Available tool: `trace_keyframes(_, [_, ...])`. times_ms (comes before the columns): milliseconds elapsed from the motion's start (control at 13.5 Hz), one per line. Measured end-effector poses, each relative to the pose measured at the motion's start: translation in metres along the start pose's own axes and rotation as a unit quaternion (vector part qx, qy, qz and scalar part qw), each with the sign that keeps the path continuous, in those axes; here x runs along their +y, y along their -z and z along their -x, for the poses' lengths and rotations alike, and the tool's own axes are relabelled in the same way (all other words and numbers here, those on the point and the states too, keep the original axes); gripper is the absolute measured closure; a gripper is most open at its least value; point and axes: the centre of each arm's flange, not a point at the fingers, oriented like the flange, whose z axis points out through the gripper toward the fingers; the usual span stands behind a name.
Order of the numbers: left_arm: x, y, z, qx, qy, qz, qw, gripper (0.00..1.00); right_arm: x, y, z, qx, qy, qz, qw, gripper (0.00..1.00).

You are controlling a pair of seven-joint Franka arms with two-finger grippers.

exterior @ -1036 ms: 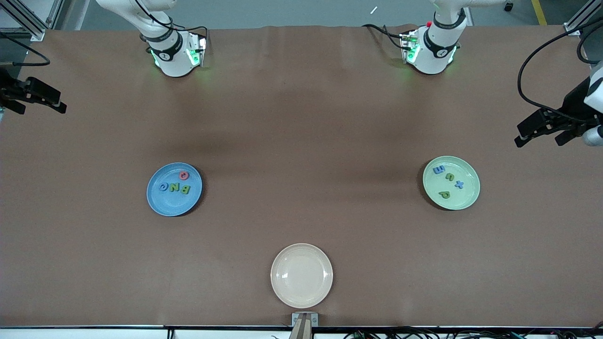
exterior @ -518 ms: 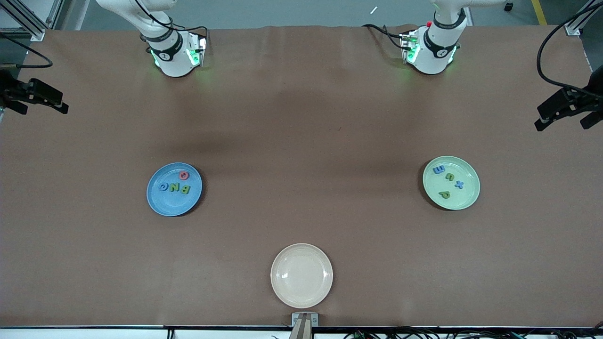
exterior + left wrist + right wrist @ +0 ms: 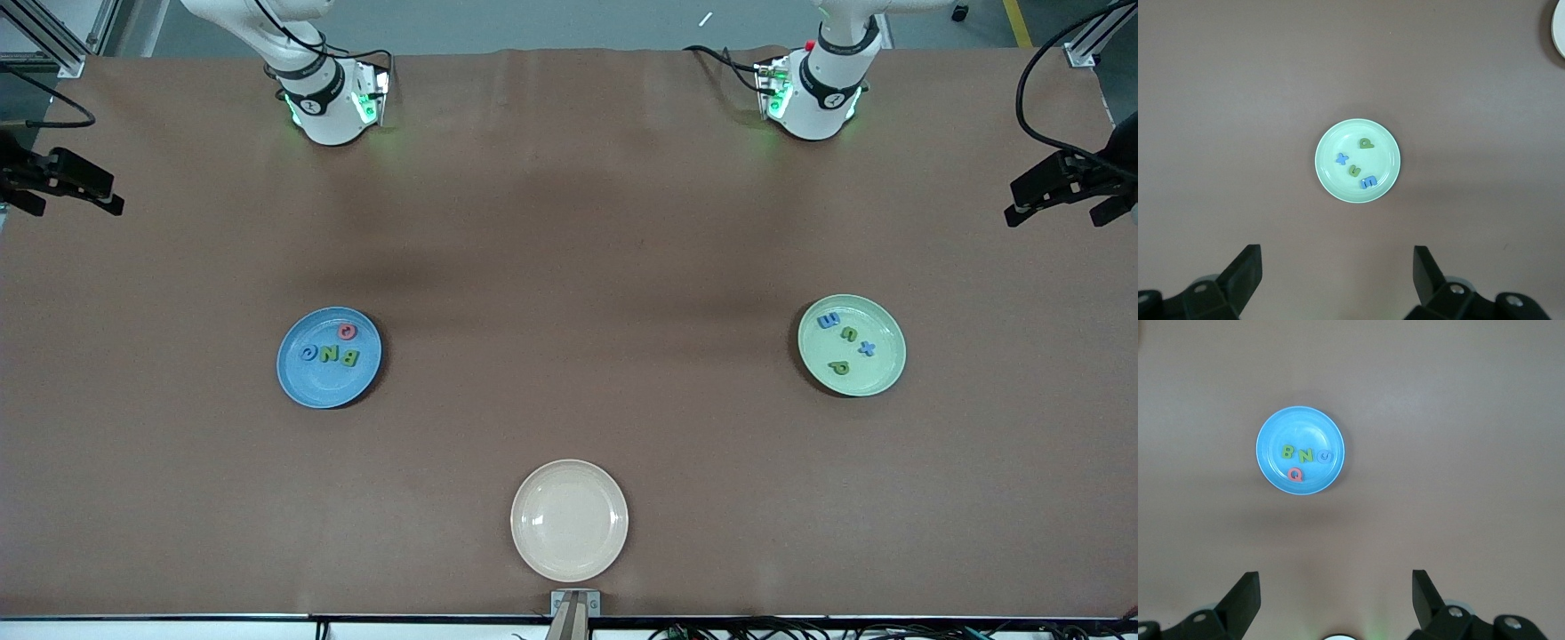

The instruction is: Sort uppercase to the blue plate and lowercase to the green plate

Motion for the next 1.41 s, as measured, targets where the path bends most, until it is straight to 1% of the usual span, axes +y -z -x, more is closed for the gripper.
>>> trace_keyframes(222, [0.0,-0.0022,-0.0009,-0.002,0.0,0.0,1.0,0.0,0.0003,0.0082,0.0001,0.009,0.0,0.001,1.0,0.0])
trace_keyframes(666, [-0.0005,-0.0013,-0.0022,0.003,0.0,0.0,1.0,0.0,0.0002,0.0018,-0.003,-0.001,0.0,0.0,1.0,0.0])
trace_keyframes(1406, [-0.0019,-0.0001,-0.0031,0.008,0.002,0.0,1.0,0.0,0.0001,0.0012,-0.0032,-0.002,0.0,0.0,1.0,0.0])
